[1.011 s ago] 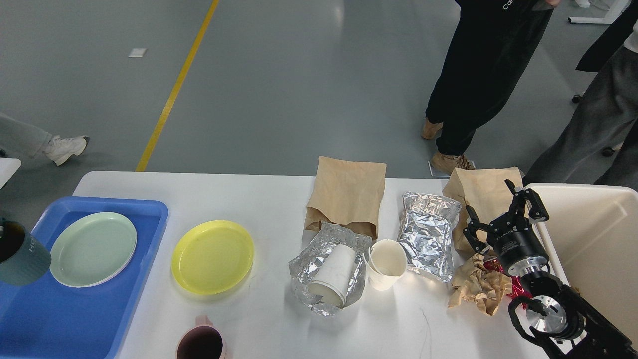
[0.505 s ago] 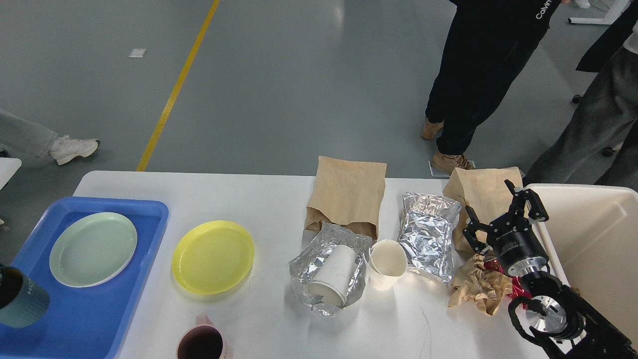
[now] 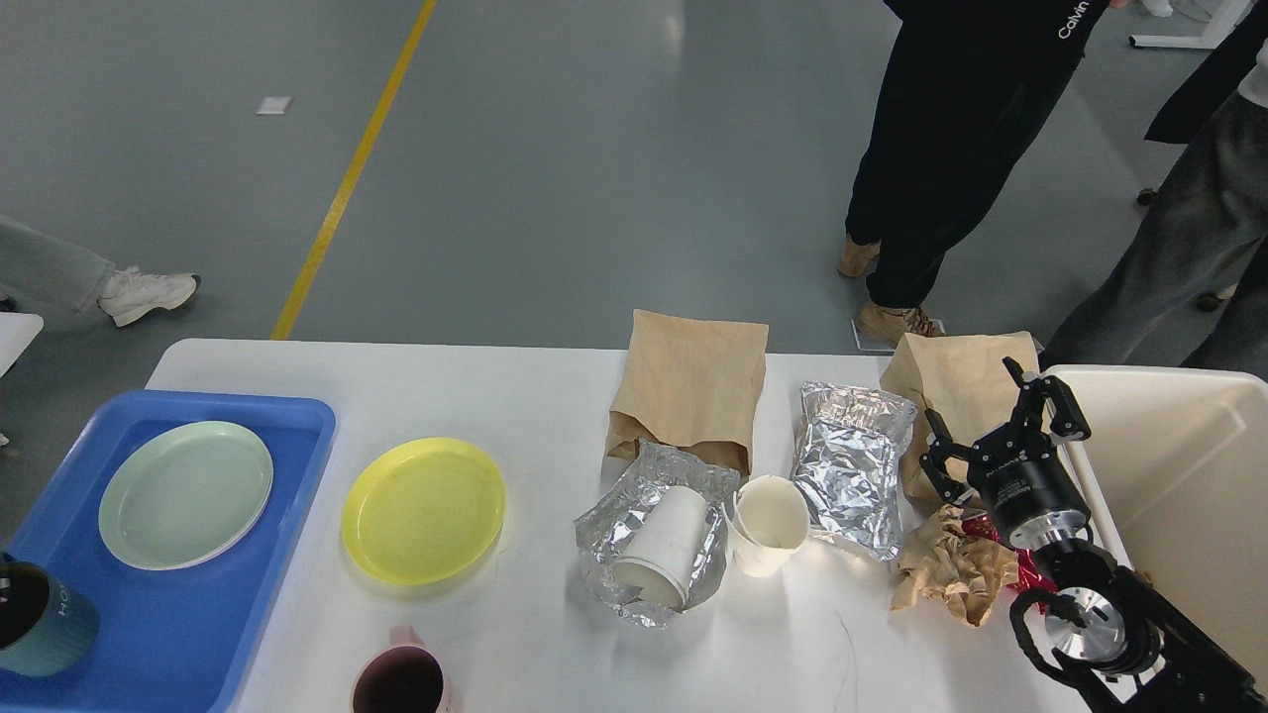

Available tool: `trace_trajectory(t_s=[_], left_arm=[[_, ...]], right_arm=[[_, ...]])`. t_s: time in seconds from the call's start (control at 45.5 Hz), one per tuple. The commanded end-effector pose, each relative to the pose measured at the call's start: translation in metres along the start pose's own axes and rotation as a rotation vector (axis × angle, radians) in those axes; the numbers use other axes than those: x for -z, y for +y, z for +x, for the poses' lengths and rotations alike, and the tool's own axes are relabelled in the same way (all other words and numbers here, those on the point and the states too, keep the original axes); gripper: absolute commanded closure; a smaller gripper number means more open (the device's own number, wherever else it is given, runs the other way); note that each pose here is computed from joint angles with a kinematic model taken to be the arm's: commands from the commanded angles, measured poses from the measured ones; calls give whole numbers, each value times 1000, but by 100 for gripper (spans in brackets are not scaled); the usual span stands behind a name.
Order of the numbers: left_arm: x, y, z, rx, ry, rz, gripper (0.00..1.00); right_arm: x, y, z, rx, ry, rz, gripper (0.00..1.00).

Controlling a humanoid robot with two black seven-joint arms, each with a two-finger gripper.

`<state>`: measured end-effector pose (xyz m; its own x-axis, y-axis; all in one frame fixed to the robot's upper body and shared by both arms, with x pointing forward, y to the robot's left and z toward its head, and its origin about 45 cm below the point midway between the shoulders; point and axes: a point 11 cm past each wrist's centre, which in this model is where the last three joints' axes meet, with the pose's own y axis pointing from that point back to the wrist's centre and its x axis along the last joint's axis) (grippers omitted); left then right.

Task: Tidy desktop
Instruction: 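Set the dark green mug down in the tray corner and release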

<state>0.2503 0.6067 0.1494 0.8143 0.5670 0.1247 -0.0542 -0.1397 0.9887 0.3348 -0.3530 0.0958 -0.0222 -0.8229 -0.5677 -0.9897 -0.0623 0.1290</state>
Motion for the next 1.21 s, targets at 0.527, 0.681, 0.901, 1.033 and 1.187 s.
trace_trajectory(t_s=[0.527, 0.681, 0.901, 1.033, 1.187], left_arm=[[0, -16, -4, -107, 27, -71, 7], [8, -11, -4, -110, 42, -70, 7], [13, -2, -3, -113, 52, -81, 33], [29, 6, -9, -86, 56, -37, 100], [28, 9, -7, -86, 53, -38, 100]], right_arm=[[0, 0, 0, 1, -1, 0, 0], [0, 0, 0, 0, 1, 0, 0], [0, 0, 0, 1, -1, 0, 0], [0, 0, 0, 1, -1, 0, 0], [0, 0, 0, 1, 0, 0, 0]])
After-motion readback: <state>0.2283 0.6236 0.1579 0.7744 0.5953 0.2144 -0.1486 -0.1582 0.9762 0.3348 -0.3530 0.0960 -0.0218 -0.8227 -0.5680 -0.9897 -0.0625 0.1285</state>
